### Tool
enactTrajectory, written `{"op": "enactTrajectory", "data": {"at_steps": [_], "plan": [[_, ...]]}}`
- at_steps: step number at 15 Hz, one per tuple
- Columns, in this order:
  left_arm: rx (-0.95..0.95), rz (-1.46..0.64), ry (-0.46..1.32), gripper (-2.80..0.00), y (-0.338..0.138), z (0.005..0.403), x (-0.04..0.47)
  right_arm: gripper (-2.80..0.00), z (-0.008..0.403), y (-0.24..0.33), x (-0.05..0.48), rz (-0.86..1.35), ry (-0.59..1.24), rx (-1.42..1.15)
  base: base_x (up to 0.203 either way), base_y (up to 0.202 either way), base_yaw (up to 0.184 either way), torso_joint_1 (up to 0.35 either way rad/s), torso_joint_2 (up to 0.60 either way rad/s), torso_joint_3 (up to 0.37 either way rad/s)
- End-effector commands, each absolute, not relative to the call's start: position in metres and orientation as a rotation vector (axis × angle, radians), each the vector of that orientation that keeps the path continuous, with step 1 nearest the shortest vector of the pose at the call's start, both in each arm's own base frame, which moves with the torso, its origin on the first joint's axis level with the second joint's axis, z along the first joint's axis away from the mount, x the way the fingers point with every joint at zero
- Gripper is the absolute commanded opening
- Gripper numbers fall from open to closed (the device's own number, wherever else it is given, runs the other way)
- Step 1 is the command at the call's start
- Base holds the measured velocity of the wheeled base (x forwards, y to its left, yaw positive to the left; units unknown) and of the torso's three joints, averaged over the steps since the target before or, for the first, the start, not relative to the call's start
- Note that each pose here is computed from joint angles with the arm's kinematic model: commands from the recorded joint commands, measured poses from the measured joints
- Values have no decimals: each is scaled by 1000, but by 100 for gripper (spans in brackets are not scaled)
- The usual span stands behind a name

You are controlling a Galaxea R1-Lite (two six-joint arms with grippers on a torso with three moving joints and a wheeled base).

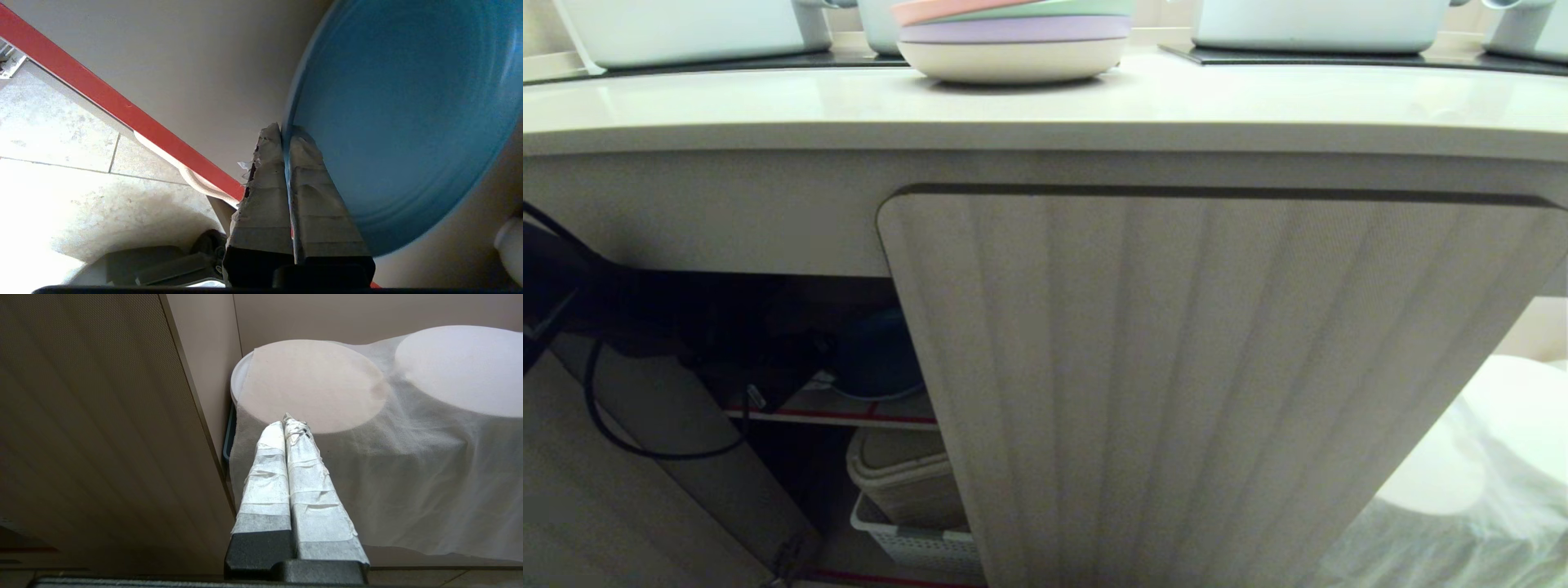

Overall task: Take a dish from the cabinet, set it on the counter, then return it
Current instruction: Put it back into the cabinet

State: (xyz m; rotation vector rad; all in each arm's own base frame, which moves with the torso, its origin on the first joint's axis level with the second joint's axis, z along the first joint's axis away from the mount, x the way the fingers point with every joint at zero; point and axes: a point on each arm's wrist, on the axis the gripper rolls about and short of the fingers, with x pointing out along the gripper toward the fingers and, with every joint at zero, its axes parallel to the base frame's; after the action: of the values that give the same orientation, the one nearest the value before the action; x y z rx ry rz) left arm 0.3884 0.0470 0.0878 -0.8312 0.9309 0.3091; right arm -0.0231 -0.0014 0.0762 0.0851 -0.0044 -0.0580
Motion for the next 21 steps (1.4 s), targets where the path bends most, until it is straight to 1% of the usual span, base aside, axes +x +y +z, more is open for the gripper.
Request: {"op": "enactTrajectory", "data": {"at_steps": [1,10,20,21], "plan": [[-835,311,933,-280,47,87,389,-280,76,-1,-23,-58,-4,86,0,0,0,0,0,0],[-830,330,943,-280,48,79,392,-280,76,-1,-23,-58,-4,86,0,0,0,0,0,0],[-828,325,938,-280,47,82,391,-280,76,-1,-23,-58,-4,86,0,0,0,0,0,0],[-828,325,938,-219,47,82,391,-280,76,-1,-23,-58,-4,86,0,0,0,0,0,0]]}}
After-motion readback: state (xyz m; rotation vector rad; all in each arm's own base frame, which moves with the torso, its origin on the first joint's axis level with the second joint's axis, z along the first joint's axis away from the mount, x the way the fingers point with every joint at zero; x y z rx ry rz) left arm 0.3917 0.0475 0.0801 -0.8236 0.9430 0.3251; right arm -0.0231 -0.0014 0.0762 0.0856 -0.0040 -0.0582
